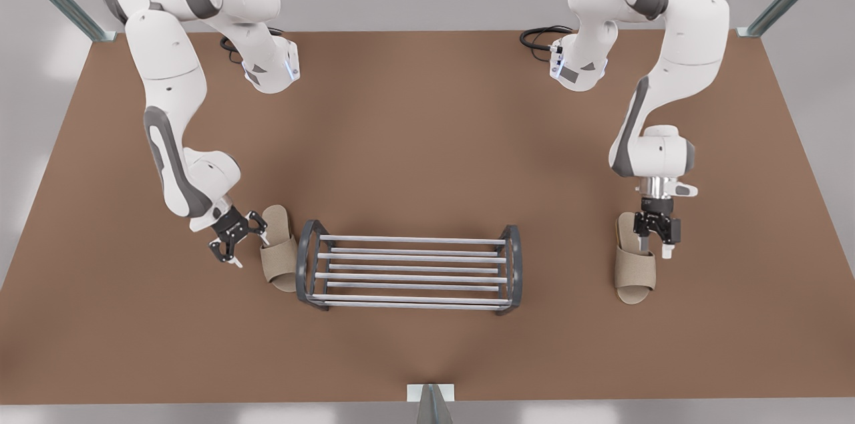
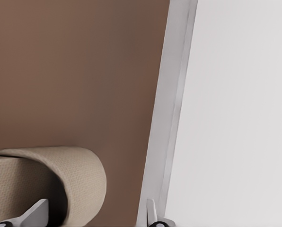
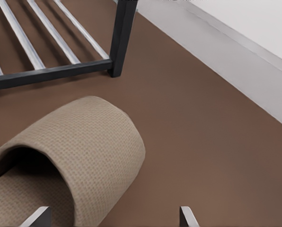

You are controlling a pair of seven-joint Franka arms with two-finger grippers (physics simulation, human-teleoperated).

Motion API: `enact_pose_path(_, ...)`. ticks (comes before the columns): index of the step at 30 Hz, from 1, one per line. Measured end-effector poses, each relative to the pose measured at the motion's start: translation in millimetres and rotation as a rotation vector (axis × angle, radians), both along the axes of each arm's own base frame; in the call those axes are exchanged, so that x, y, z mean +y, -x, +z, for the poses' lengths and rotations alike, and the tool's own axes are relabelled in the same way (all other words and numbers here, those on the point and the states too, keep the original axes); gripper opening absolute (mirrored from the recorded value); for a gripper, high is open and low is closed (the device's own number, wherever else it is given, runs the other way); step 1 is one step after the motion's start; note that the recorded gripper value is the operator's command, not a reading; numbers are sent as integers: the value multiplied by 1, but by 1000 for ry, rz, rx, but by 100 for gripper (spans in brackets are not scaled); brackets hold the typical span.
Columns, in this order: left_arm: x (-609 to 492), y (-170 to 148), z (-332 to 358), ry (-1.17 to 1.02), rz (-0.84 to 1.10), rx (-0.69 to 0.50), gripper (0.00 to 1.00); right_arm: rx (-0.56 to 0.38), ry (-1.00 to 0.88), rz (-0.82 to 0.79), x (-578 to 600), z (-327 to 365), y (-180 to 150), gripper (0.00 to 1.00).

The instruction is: Place the right shoe on the shoe rack with the right arm, and place the left shoe on the shoe rack with the left arm

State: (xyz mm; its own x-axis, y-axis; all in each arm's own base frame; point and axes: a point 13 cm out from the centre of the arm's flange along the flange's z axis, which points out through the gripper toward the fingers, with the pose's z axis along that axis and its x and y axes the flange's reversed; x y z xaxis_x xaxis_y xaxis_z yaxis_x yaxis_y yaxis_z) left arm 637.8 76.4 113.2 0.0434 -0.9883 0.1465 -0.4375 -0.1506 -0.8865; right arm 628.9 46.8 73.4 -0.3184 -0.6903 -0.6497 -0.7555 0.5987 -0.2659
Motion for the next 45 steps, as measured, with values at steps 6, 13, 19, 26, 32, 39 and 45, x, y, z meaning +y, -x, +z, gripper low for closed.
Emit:
enact_pose_path(6,1,-11,0,15,6,-9,100,-14,12,39,15,-4,-5,100)
enact_pose_path(13,-2,-18,-11,25,1,-1,100,-37,22,57,21,-5,-20,100)
enact_pose_path(19,-7,-28,-16,37,-3,-4,100,-54,26,65,25,-4,-32,100)
enact_pose_path(26,-2,-39,-22,53,2,-6,100,-62,26,74,33,-7,-39,100)
enact_pose_path(32,-8,-39,-26,76,1,1,82,-61,25,73,35,-8,-39,80)
enact_pose_path(39,-8,-39,-31,92,8,7,71,-77,26,44,15,4,-45,55)
enact_pose_path(45,-8,-40,-30,103,12,6,67,-122,22,-5,-19,34,-60,21)
